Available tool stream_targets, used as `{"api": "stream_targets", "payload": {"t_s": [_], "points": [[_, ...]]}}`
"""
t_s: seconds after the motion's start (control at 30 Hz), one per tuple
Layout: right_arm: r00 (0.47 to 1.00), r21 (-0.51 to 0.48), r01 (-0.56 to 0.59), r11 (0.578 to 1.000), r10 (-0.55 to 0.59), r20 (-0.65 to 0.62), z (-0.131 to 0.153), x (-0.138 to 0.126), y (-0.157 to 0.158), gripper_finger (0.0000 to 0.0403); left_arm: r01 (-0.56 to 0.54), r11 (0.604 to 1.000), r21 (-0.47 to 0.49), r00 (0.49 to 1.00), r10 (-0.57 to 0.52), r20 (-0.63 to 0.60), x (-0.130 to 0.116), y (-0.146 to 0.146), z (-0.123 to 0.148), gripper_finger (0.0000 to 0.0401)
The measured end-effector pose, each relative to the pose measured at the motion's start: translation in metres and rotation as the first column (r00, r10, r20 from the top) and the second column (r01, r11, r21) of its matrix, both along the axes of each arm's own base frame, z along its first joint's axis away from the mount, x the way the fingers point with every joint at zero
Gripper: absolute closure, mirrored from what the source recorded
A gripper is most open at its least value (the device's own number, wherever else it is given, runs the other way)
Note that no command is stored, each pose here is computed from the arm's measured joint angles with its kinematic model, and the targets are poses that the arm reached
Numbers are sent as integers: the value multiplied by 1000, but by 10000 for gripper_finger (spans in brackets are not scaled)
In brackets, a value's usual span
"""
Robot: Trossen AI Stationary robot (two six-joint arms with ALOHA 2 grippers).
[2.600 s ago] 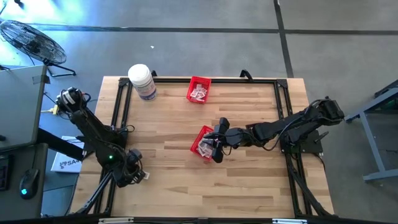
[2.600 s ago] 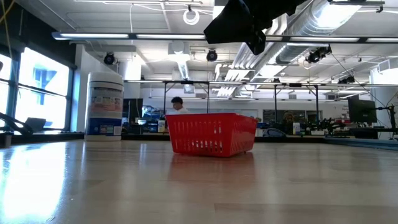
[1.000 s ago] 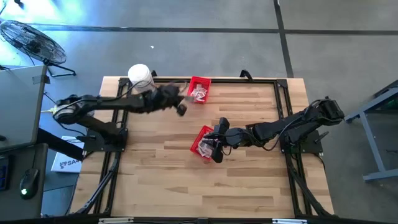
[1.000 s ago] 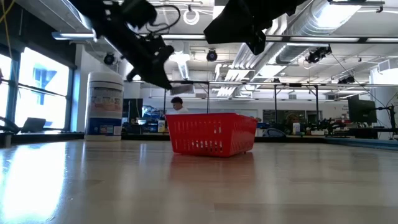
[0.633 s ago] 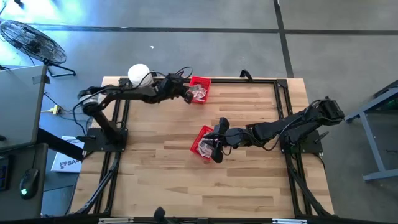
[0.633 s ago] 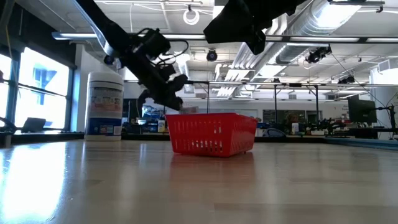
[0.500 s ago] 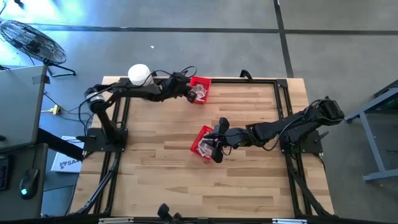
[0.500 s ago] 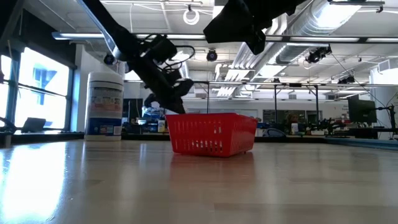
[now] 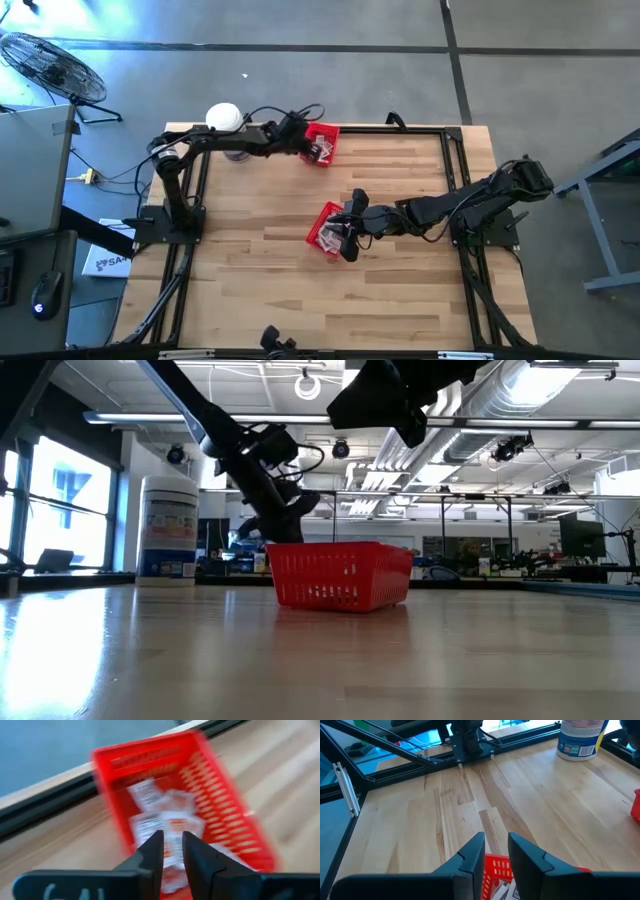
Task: Pick & Place First Aid Supplies
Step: Return to Home Position
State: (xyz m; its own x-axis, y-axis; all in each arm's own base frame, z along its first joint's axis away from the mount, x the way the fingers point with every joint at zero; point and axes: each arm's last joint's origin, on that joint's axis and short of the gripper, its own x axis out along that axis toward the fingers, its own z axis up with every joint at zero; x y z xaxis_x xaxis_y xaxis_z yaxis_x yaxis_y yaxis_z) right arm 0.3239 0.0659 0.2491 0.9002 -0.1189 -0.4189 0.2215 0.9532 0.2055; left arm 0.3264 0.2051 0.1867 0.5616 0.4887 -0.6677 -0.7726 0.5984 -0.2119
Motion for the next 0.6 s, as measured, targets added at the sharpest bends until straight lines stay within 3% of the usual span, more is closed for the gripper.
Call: {"api": "stream_targets", "payload": {"t_s": [0.3,0.47,0.6], "points": [[1000,0,0,1000,0,0,0,0,0,324,216,968,-124,956,-185,226,19,0,33,325],[1000,0,0,1000,0,0,0,0,0,324,380,912,-155,891,-315,326,25,-2,45,325],[1000,0,0,1000,0,0,0,0,0,324,407,898,-166,864,-320,389,27,-3,50,325]]}}
